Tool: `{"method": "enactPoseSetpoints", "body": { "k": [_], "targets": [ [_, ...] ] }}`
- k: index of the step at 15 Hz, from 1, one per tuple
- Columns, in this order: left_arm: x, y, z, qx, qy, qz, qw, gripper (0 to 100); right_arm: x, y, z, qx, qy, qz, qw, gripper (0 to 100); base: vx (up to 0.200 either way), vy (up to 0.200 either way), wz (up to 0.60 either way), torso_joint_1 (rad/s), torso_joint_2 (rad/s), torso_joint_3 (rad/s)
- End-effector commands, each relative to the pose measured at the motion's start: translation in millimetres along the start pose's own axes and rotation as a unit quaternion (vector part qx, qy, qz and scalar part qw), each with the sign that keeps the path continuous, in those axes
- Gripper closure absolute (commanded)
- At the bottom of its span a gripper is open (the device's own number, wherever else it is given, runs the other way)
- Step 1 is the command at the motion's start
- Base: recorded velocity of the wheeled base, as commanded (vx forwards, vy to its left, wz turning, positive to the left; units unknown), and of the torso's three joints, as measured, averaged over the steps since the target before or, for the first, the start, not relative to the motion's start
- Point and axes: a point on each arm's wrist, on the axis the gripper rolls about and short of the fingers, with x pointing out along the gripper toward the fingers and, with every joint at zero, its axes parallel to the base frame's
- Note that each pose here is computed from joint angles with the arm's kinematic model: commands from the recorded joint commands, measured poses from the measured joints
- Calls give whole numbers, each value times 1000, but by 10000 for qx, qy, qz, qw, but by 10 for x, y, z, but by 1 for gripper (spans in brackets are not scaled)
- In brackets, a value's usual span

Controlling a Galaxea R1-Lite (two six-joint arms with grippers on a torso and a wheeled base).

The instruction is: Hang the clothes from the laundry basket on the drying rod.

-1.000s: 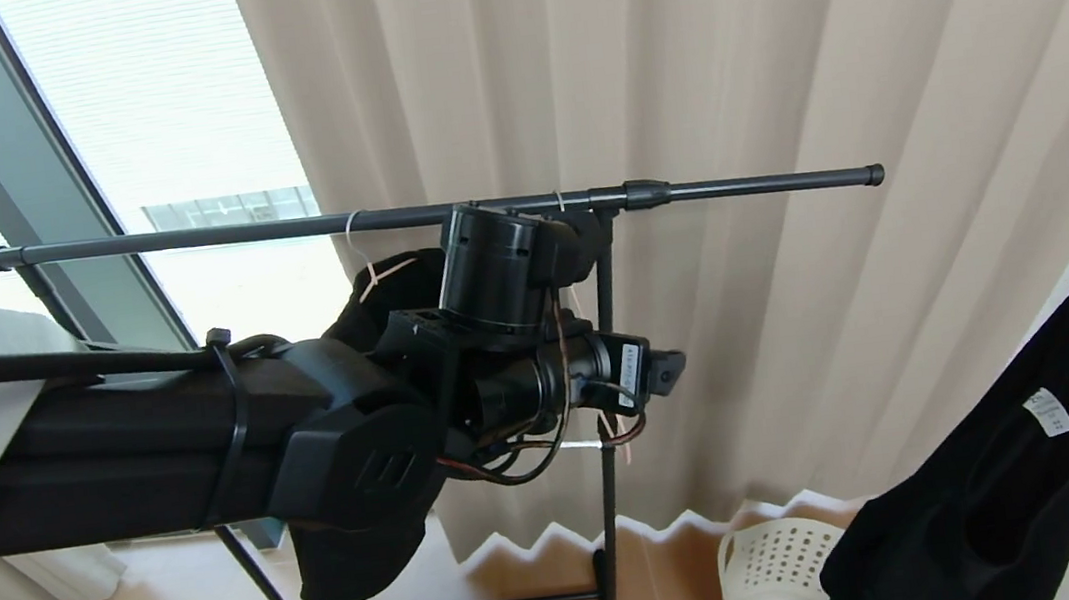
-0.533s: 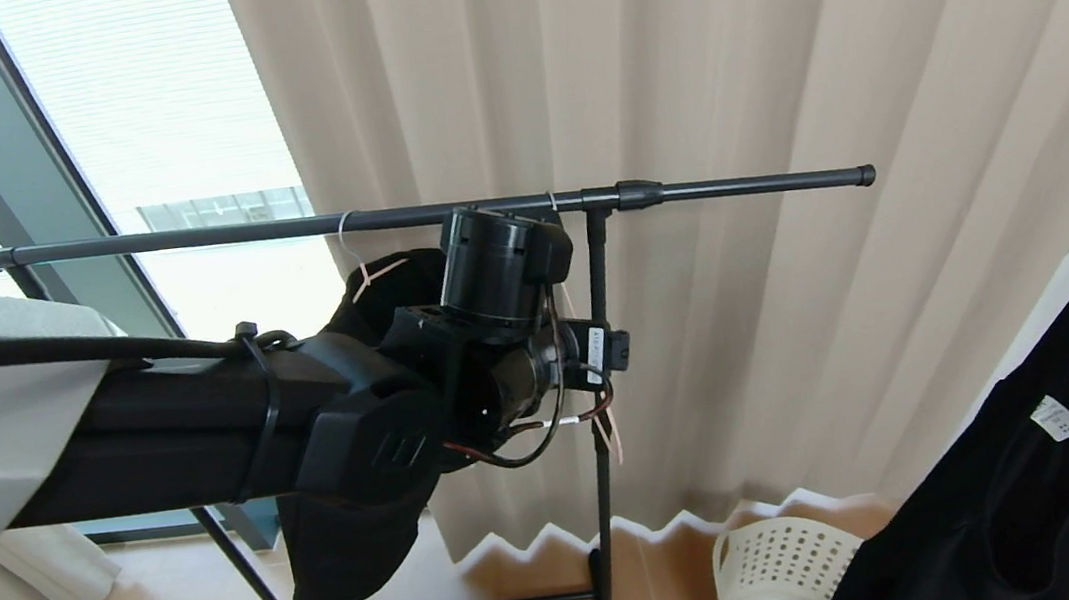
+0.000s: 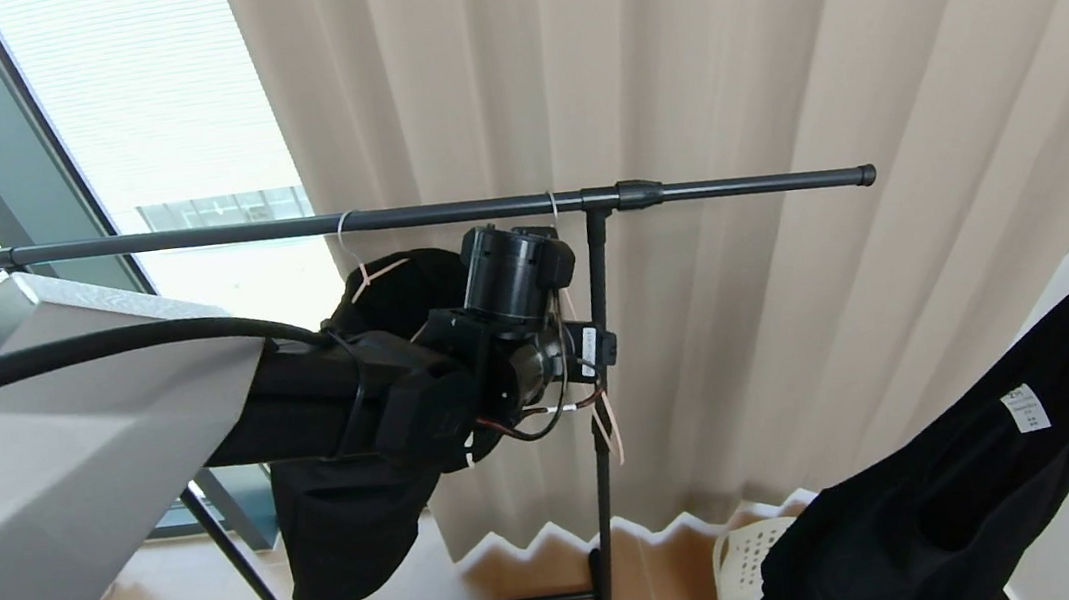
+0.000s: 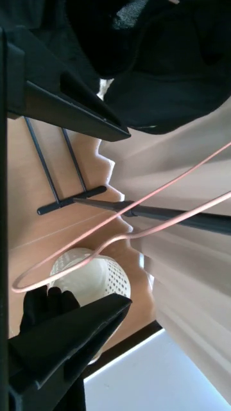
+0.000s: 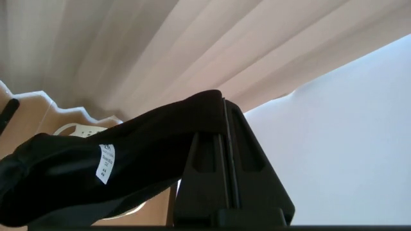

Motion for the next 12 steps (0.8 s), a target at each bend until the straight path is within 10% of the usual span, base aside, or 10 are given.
{"method": "enactPoseSetpoints", "body": {
  "k": [1, 12],
  "targets": [
    [201, 14, -63, -6, 60, 62, 10000, 0, 9, 8, -1, -14, 17, 11, 10000, 100, 0, 0, 0, 0, 0, 0],
    [476, -2, -236, 74, 244, 161, 9995, 0, 95, 85, -13, -132, 160, 121, 9997, 100, 0, 0, 0, 0, 0, 0]
  ]
}}
